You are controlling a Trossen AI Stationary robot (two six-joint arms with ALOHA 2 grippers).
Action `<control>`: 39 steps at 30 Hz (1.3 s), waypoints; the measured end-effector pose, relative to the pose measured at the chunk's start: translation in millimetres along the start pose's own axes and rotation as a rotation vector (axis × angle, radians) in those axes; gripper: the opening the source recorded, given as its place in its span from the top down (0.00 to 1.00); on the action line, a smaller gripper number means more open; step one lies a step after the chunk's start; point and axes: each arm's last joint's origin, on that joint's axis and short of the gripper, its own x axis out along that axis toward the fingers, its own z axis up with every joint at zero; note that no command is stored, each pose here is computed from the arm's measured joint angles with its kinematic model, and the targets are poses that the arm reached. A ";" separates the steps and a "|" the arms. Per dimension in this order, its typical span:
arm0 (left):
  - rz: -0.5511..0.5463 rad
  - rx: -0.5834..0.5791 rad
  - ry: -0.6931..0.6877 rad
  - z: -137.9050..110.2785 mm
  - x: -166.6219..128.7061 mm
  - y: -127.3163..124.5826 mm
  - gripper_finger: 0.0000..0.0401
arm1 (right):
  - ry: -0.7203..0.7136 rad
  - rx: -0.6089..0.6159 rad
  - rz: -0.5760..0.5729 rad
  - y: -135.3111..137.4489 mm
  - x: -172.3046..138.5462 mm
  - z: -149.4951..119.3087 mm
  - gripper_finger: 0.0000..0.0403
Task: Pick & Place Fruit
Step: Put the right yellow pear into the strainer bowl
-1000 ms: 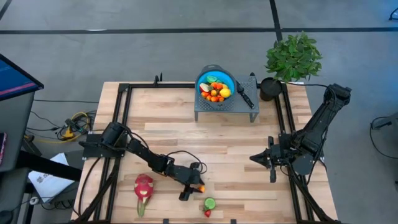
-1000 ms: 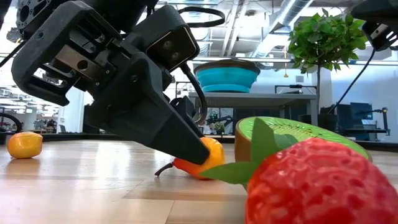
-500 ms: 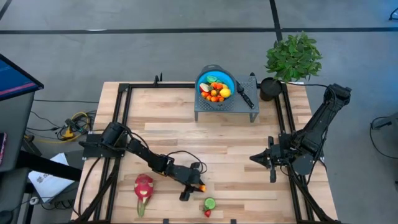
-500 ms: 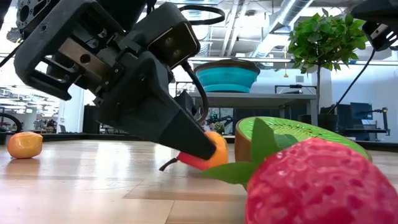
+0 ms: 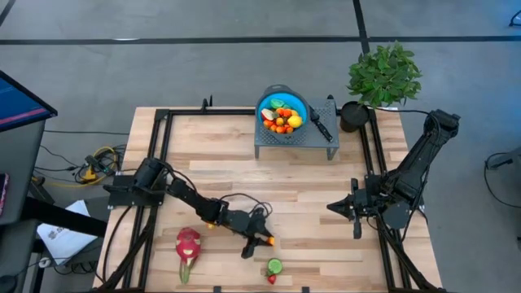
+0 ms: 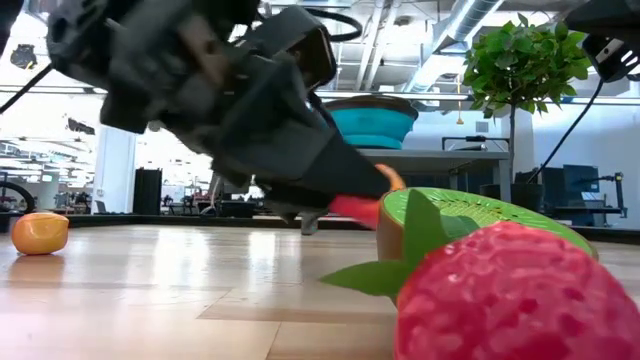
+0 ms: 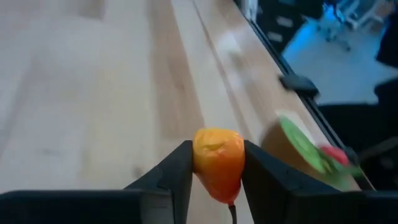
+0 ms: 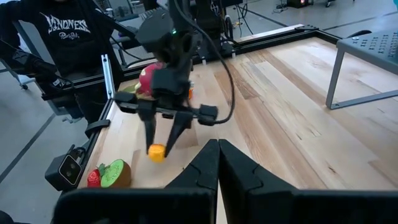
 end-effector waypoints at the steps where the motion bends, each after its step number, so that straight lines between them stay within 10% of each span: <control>1: 0.002 -0.005 -0.015 2.2 0.0 2.1 0.71 | 0.001 -0.002 0.000 -0.1 0.0 -0.2 1.00; 12: 0.003 -0.065 -0.268 59.9 -22.6 20.2 0.71 | 0.027 -0.049 -0.017 -2.8 -0.2 -3.9 1.00; 25: 0.134 0.152 -0.690 178.0 -140.6 38.4 0.71 | 0.044 -0.080 -0.029 -4.8 -0.3 -6.4 1.00; 39: 0.530 0.120 -0.746 193.7 -181.7 117.1 0.72 | 0.059 -0.112 -0.044 -7.1 -0.3 -8.5 1.00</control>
